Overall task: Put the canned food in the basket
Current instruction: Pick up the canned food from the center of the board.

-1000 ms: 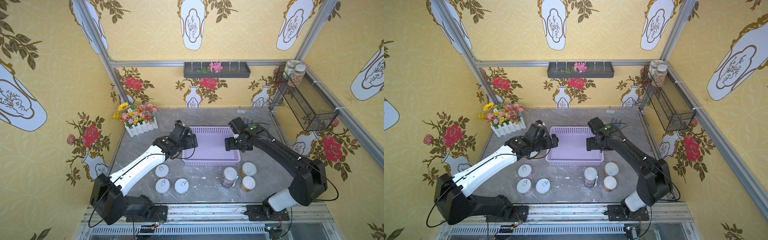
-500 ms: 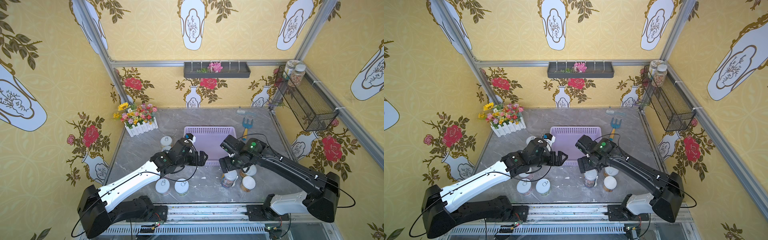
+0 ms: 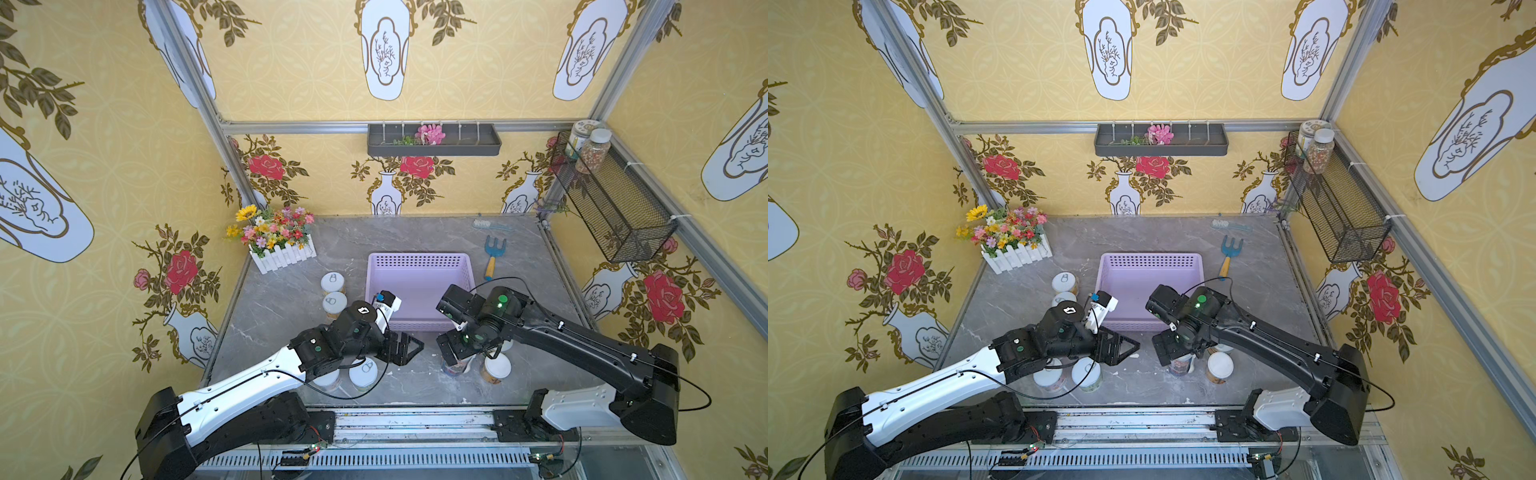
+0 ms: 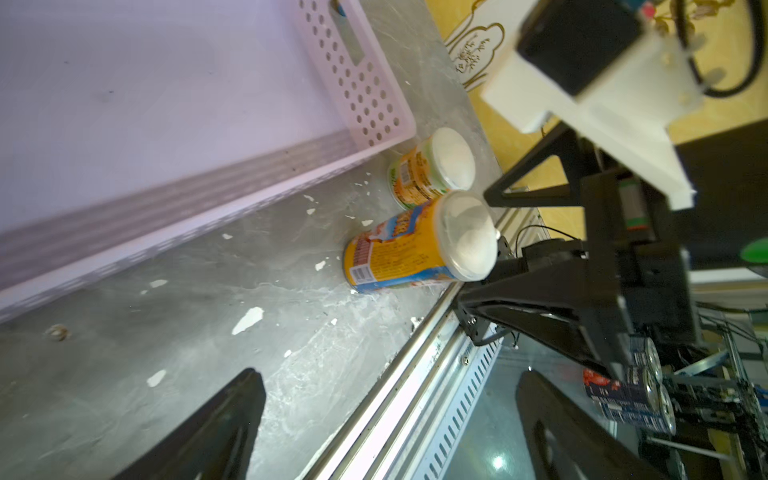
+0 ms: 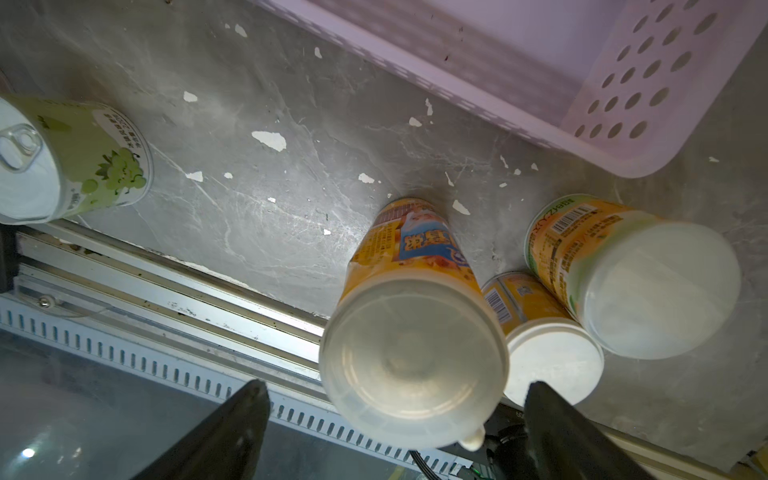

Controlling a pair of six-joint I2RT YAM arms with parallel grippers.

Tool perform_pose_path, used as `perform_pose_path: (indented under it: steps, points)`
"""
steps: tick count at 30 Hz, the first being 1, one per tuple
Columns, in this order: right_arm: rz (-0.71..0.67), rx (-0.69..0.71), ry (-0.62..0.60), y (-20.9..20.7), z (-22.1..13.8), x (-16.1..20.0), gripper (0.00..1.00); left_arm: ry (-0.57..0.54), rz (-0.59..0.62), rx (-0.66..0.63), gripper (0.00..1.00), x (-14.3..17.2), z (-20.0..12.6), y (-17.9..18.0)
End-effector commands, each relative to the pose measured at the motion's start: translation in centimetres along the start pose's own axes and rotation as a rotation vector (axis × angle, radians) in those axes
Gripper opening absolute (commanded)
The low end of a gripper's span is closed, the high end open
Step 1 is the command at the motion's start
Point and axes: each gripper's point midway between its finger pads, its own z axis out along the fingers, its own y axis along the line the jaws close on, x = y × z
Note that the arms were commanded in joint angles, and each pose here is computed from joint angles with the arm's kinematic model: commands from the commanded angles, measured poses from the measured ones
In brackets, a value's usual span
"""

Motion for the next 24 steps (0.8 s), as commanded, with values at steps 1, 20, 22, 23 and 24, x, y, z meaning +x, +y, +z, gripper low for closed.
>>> perform_pose_path:
  steps: [1,20,22,23,24]
  points:
    - [-0.024,0.068,0.006,-0.7,0.5,0.1,0.98,-0.023,0.037,0.0,1.0,-0.4,0.5,-0.4]
    - [-0.002,0.035,0.043,-0.2,2.6,0.2,0.88,-0.018,0.055,0.019,1.0,0.3,0.9,-0.4]
    - [0.004,0.042,0.039,-0.5,2.5,0.2,0.86,-0.015,0.058,0.022,1.0,0.3,1.0,-0.4]
    - [0.01,0.044,0.039,-0.6,2.5,0.1,0.85,-0.013,0.06,0.02,1.0,0.3,1.1,-0.4]
    - [0.008,0.047,0.038,-0.6,2.5,0.1,0.85,-0.014,0.063,0.018,1.0,0.3,1.1,-0.4]
